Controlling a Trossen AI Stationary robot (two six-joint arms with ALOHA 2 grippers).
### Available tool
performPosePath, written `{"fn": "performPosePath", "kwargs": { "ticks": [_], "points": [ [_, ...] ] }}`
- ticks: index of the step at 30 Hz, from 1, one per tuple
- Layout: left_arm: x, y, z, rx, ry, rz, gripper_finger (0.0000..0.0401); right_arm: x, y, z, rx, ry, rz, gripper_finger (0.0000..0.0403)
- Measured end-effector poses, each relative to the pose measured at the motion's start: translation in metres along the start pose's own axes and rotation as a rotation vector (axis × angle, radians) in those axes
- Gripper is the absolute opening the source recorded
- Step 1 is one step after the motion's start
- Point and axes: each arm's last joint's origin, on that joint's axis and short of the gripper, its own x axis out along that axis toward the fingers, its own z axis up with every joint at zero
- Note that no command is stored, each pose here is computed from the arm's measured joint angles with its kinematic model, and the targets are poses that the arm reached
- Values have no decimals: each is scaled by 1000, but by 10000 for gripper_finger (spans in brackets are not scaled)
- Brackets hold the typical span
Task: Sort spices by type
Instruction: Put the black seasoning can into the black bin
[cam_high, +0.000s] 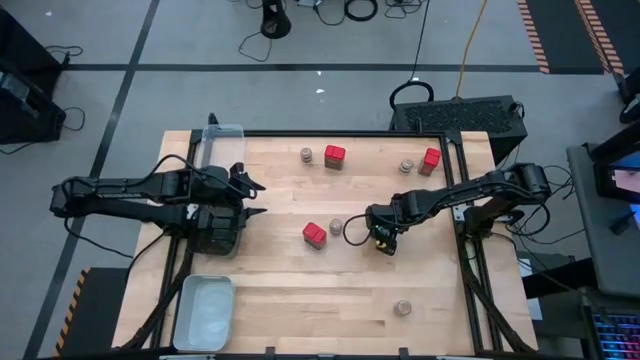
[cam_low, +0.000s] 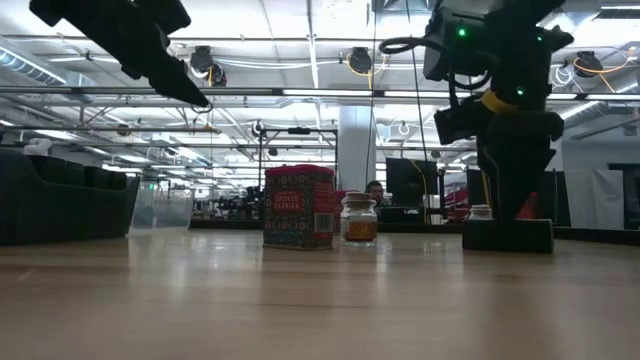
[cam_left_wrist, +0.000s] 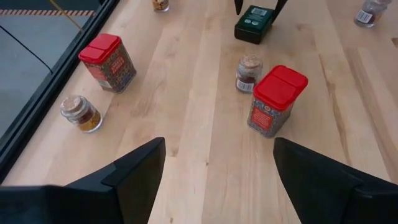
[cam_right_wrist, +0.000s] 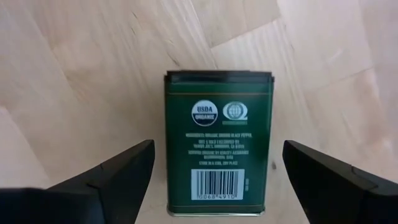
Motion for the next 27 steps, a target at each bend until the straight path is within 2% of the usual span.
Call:
{"fn": "performPosePath", "kwargs": {
  "ticks": [16, 23, 27],
  "points": [
    [0, 0, 0, -1, 2, 0, 305, 23, -8, -18, 13, 27, -12, 332],
    [0, 0, 0, -1, 2, 0, 305, 23, -7, -16, -14, 9, 3, 284],
    [0, 0, 1, -1, -9, -4, 305, 22, -4, -13, -22, -11, 55, 251]
  ]
}}
